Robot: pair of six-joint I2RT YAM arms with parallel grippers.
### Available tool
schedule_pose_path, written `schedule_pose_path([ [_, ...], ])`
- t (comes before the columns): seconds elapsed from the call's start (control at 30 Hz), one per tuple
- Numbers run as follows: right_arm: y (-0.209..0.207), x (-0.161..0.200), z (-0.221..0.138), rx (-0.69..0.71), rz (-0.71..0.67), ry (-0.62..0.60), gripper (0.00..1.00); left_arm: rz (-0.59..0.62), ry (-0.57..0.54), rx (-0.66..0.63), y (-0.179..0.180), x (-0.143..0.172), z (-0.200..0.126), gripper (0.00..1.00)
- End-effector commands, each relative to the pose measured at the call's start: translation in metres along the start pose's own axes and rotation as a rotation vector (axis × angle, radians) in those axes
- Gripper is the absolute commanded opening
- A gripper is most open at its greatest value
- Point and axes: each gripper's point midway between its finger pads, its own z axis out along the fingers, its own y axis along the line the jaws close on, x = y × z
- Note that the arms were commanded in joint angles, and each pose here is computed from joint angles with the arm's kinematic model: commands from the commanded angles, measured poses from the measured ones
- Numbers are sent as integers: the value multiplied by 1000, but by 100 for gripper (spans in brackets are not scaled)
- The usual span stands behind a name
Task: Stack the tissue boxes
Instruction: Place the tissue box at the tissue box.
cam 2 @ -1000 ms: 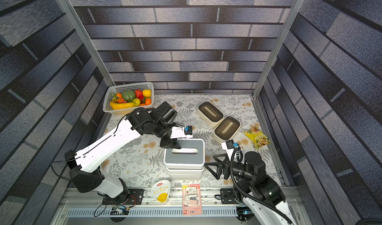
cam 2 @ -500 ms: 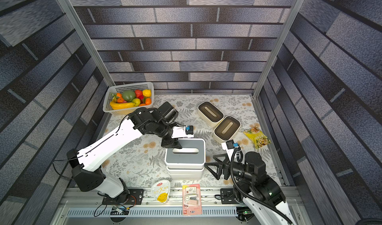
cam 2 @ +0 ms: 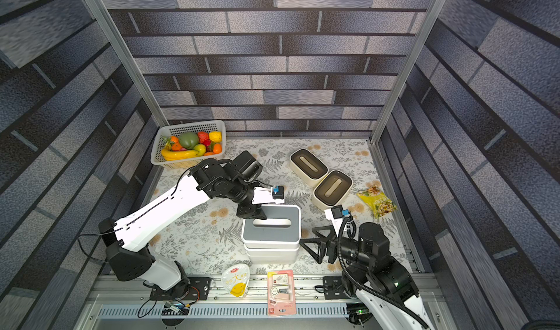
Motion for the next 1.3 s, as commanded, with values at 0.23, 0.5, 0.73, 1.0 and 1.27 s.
schedule_pose_path([
  [0.23, 1, 2, 1, -12, -3, 3, 100, -7, -26, -1, -6, -4, -6, 51],
  [0.5, 0, 1, 1, -10, 0, 3, 100, -19, -26, -6, -6, -3, -6, 52],
  [0.73, 0, 1, 1, -9, 2, 4, 100, -19, -25, -11, -7, -2, -7, 54],
  [1.0, 0, 2, 2, -8, 3, 5, 100, -22, -21, -10, -6, -1, -6, 54],
  [1.27, 0, 2, 2, -8, 2, 6, 100, -21, -26, -14, -7, -2, -8, 55],
])
